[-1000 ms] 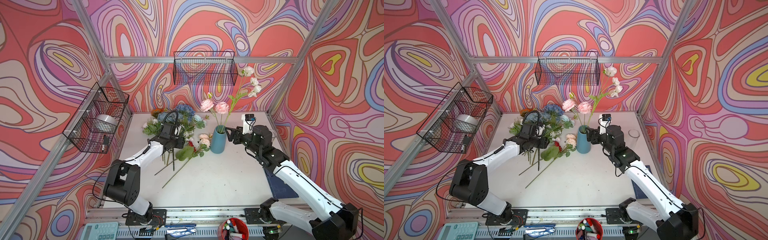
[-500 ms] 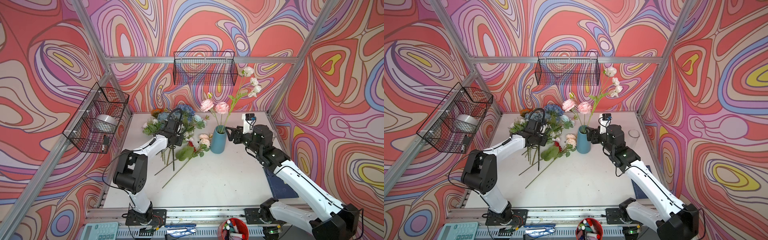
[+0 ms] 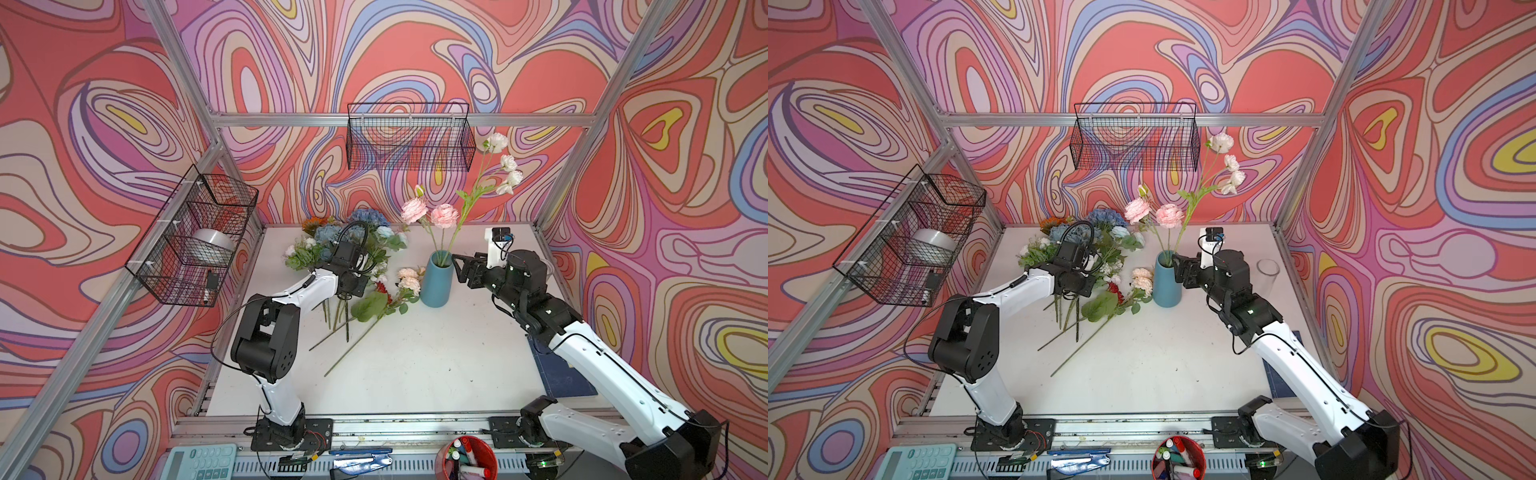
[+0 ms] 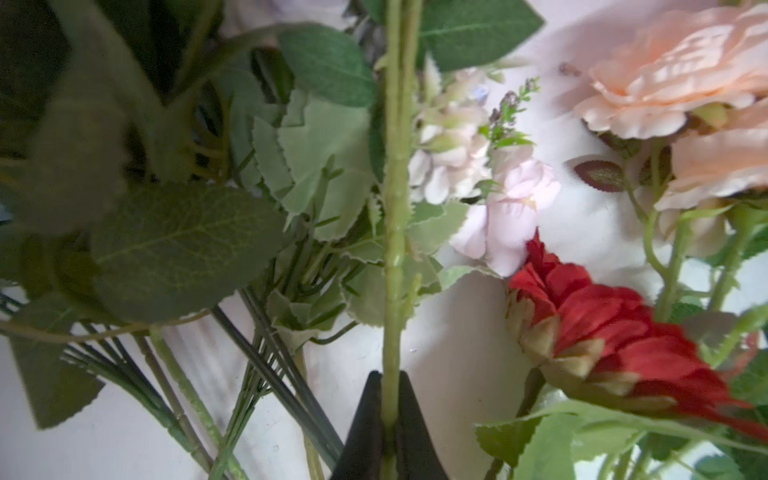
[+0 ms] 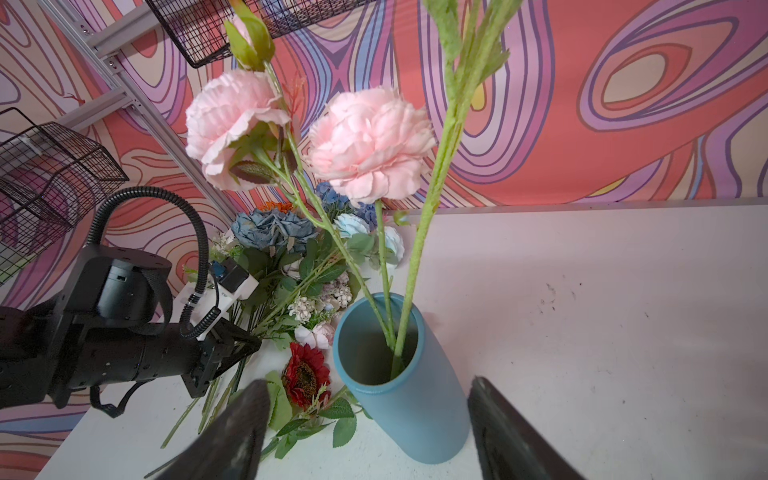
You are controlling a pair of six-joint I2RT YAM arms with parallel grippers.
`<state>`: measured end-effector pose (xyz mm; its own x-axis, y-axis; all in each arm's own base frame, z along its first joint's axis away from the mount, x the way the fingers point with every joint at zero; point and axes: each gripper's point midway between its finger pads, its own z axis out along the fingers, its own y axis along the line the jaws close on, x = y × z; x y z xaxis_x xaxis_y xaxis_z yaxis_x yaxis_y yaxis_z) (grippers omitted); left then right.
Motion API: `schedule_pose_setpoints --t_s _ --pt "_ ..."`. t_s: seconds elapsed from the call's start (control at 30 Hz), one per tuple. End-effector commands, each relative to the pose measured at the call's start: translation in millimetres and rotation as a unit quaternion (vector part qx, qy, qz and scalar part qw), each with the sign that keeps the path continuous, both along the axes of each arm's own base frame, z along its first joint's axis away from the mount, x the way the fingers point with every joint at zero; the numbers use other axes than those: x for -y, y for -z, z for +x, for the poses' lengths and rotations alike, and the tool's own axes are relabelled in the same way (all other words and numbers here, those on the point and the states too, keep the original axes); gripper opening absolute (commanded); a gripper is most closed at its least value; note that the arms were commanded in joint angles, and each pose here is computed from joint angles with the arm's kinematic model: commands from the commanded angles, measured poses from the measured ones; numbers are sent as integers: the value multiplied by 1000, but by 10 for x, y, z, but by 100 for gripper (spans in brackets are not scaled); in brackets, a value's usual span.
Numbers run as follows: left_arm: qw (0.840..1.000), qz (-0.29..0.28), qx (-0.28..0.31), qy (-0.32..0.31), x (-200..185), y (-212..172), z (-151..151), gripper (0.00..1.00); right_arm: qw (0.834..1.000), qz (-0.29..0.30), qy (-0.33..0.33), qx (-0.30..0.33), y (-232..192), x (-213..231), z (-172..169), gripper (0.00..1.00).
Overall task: Arrange the flowers into the vase
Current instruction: 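Lower the left gripper onto a green stem in the flower pile and grasp it, then lift the pale blue flower stem upright with the left gripper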
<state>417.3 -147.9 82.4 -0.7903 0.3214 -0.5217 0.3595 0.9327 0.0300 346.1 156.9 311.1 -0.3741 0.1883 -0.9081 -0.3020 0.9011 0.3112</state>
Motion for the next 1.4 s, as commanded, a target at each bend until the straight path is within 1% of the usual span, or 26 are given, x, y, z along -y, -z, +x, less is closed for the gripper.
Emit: schedule_pose_setpoints --t_s 0.0,0.13,0.3,0.37,0.43,0.5,0.57,0.63,0.7,0.83,0.97,1.0,1.13,1.27,1.37 --pt "1000 -7 -4 26 107 -47 -50 0 1000 3 8 18 -176 55 -31 77" --pt "999 -37 3 36 251 -169 -114 0 1000 7 11 22 -201 75 -47 77" --pt "991 -126 28 17 398 -435 -235 0 1000 13 12 26 -222 81 -70 77" --pt "985 -167 48 0 423 -565 -274 0 999 16 12 27 -227 86 -77 77" --pt "977 -203 56 -12 441 -641 -352 0 999 20 11 28 -243 82 -86 77" --pt "968 -240 64 -30 447 -708 -417 0 999 25 11 30 -267 82 -94 77" --pt "955 -283 66 -49 464 -748 -490 0 999 33 10 32 -291 75 -101 77" --pt "940 -327 64 -75 472 -755 -555 0 998 43 6 35 -326 61 -109 77" --pt "926 -358 67 -98 444 -765 -608 0 998 51 1 38 -359 38 -118 77" --pt "893 -411 101 -154 294 -829 -673 0 997 61 -8 38 -378 0 -121 77" --pt "866 -432 150 -202 78 -974 -709 0 997 66 -19 37 -384 -44 -124 77" --pt "863 -429 158 -214 2 -924 -761 0 997 68 -22 36 -383 -55 -127 77" --pt "842 -432 216 -241 -232 -1148 -856 0 996 75 -41 37 -405 -124 -138 77" --pt "825 -439 274 -229 -361 -1460 -976 0 993 83 -64 50 -437 -203 -153 76" --pt "814 -444 315 -204 -402 -1707 -1071 0 990 91 -84 63 -485 -267 -167 76"
